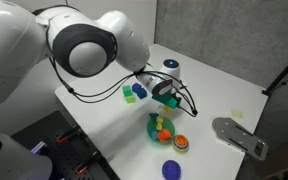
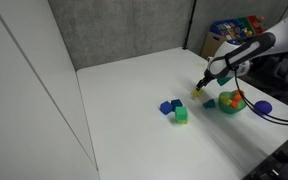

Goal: Pick up the yellow toy from the table and put it in the bowl

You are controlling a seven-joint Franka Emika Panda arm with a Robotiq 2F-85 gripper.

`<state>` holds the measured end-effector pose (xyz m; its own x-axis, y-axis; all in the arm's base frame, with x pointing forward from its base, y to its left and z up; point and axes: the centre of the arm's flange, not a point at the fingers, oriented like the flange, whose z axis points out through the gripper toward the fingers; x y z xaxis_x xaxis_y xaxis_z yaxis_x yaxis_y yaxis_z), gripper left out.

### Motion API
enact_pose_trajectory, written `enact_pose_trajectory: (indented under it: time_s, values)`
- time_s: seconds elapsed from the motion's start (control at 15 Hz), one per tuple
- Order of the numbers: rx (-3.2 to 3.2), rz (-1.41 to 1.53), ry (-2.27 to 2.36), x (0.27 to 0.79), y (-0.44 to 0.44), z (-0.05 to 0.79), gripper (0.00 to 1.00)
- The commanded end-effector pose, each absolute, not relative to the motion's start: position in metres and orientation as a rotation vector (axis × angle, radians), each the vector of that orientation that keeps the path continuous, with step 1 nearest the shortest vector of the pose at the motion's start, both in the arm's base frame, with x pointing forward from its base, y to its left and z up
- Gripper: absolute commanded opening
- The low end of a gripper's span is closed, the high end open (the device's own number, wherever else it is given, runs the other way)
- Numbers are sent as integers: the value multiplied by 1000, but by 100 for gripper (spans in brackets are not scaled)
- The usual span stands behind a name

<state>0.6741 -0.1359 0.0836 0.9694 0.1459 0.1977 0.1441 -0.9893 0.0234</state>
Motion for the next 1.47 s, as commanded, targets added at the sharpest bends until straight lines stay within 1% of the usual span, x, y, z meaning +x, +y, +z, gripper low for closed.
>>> enact_pose_trajectory:
  time_s: [0.0, 0.33, 0.4, 0.47, 0.53, 0.6, 0.67, 1.07, 1.4]
  values:
    - [3141, 334, 180, 690, -139, 76, 51]
    - [3158, 345, 180, 687, -135, 82, 11]
    - [3162, 347, 175, 687, -134, 84, 5]
    - [3165, 351, 173, 686, -133, 87, 3]
    - [3168, 351, 170, 685, -132, 90, 3]
    - [3169, 353, 163, 684, -132, 94, 6]
    - [3172, 353, 156, 683, -131, 98, 5]
    - [3149, 346, 129, 664, -135, 143, 6]
    - [3130, 300, 101, 627, -148, 177, 5]
